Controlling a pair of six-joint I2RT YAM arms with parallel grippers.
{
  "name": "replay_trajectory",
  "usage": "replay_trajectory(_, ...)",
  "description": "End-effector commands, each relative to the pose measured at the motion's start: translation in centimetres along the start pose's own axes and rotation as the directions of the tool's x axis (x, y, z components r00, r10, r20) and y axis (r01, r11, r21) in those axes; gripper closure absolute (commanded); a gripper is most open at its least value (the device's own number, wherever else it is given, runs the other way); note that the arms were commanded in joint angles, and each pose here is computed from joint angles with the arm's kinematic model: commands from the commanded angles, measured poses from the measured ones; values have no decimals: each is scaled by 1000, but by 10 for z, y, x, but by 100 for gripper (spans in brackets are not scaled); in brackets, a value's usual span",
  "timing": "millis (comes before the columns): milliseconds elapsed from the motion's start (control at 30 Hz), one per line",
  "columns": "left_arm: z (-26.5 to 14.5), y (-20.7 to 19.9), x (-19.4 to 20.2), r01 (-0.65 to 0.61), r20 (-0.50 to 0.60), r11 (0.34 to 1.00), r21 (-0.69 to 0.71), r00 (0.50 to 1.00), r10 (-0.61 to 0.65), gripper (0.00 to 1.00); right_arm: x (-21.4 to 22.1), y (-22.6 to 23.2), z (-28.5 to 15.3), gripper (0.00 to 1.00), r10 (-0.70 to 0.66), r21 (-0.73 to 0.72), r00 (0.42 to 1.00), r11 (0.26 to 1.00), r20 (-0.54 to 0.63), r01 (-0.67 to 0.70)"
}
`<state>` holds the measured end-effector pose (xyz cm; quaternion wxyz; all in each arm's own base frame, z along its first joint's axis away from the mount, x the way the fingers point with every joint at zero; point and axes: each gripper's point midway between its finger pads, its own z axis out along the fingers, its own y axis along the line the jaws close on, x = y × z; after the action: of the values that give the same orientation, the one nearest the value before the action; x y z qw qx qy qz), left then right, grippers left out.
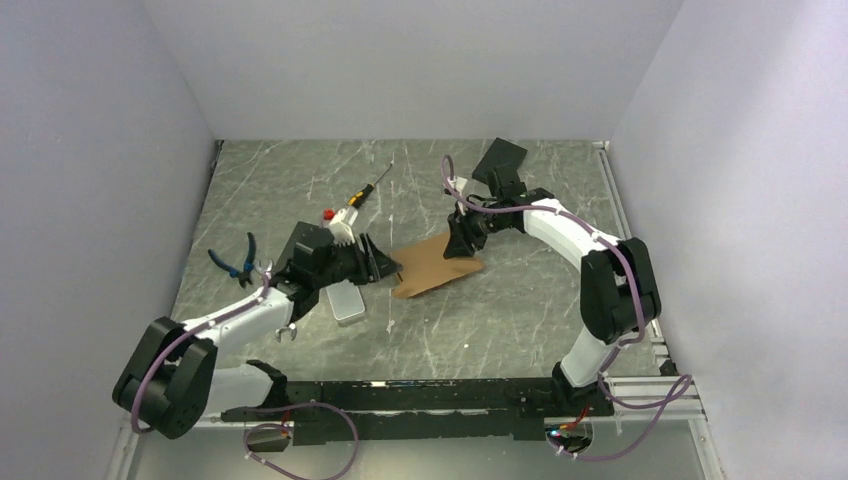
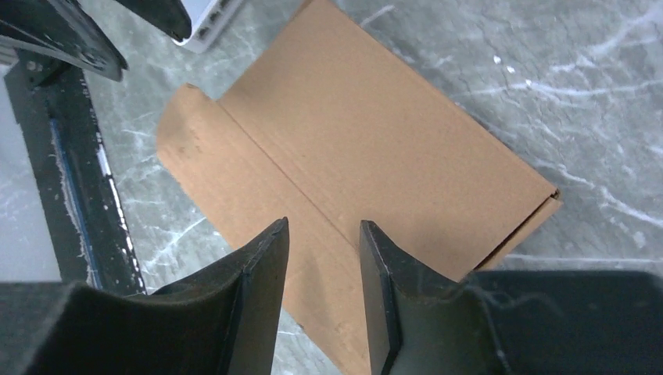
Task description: Fold the paper box
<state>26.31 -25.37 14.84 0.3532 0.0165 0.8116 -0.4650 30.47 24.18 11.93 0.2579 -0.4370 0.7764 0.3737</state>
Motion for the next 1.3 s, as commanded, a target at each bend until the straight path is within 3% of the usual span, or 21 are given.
replay_trajectory(0, 7, 26, 17, 117, 18, 992, -38, 993, -116, 46, 11, -14, 15, 59, 43, 35, 999, 999, -30, -42)
replay_trajectory(400, 41, 68, 46, 329, -30, 939, -105, 942, -333, 41, 50, -40, 35, 74, 109, 129, 977, 988, -181, -86)
replay_trajectory(733, 25, 50, 27, 316, 47, 948, 26, 947, -317, 41, 53, -41, 37, 74, 114, 134, 974, 987, -197, -88)
replay_trajectory(1067, 25, 48, 21, 309, 44, 951, -11, 950, -308, 38, 49, -37, 37, 72, 108, 114, 976, 990, -189, -88)
replay_trajectory(1267, 43, 74, 40, 370, -13, 925, -88, 928, -372, 43, 48, -36, 36, 71, 107, 111, 977, 990, -186, -88)
